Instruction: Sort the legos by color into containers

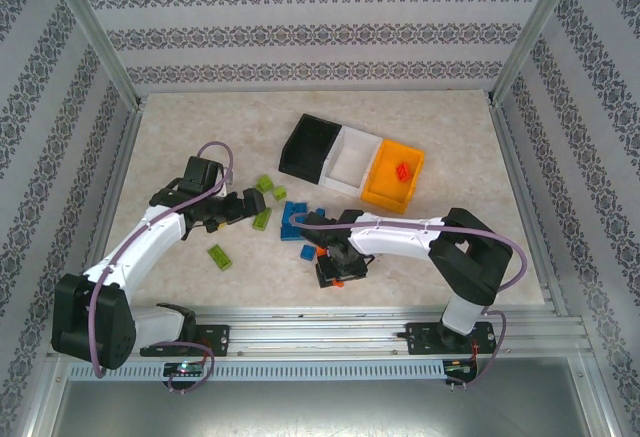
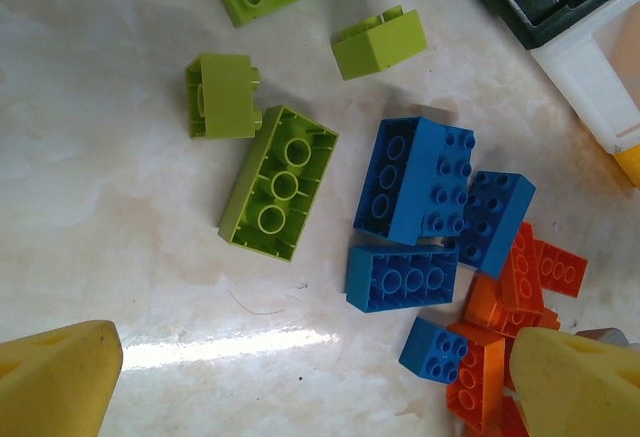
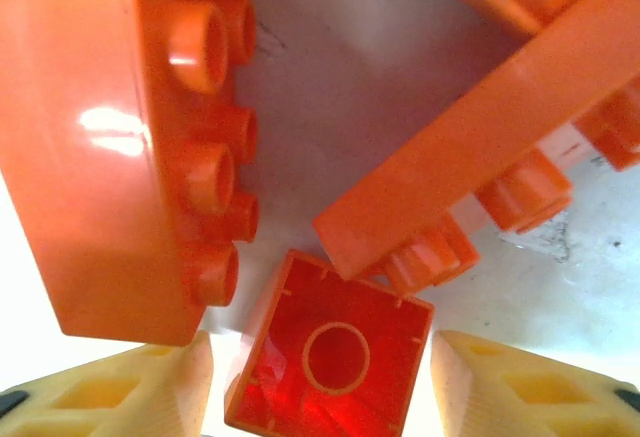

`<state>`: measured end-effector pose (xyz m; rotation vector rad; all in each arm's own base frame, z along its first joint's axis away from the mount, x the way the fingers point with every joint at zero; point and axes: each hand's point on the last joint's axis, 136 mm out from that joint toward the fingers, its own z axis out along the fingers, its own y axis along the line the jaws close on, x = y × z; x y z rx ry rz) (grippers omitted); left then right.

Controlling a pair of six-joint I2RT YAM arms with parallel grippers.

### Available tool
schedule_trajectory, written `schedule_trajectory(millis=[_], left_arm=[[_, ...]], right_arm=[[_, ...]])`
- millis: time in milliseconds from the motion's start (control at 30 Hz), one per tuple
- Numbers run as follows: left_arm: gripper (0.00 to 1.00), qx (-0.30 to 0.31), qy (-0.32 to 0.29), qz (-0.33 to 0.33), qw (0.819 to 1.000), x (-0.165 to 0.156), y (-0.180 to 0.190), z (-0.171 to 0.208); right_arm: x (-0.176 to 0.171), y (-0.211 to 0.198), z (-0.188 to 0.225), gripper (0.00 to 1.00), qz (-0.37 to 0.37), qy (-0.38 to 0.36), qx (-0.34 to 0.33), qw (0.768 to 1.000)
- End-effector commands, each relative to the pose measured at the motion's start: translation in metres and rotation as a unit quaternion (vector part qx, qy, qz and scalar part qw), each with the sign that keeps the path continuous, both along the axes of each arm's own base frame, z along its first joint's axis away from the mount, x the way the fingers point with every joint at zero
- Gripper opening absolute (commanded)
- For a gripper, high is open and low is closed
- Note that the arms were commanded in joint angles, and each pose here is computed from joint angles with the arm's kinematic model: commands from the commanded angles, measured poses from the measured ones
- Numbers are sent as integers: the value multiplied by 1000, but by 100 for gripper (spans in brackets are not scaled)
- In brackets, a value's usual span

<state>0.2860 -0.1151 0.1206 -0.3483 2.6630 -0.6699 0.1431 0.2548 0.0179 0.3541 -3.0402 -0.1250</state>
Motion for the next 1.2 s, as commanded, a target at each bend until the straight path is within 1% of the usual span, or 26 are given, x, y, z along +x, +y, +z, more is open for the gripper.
schedule_trajectory(millis=[0,67,200,467,600,733,833,1000,1100,1167], left_arm=[[100,-2,-7,-2,1000,1,-3,2],[100,-3,-7,-2,1000,1,-3,2],[100,-1,-7,-1,1000,-1,-2,1],[100,-1,-8,-3,1000,1,-2,1],[100,-3,-7,-4,1000,1,-3,-1],[100,-6,-7,-6,1000,2,-5,-2],[100,-11,-7,-5,1000,5,-6,-4],[100,-23,-4,-5,1000,12,-11,-7],[100,-29,-2,-6,1000,16,-14,-8],[100,-32,-1,-10,999,18,-16,-8]], right_arm=[[5,-3,2,53,0,-13,-18,1000],[5,-2,3,46,0,-13,-16,1000],[6,-4,5,40,-1,-16,-17,1000],[3,-13,22,36,-13,-27,-16,999],[4,-18,40,35,-21,-39,-8,999],[12,-22,62,35,-40,-55,14,998],[30,-32,83,35,-69,-72,38,994],[82,-54,125,35,-119,-118,74,983],[117,-69,137,35,-157,-128,90,975],[139,-83,138,35,-183,-127,89,971]])
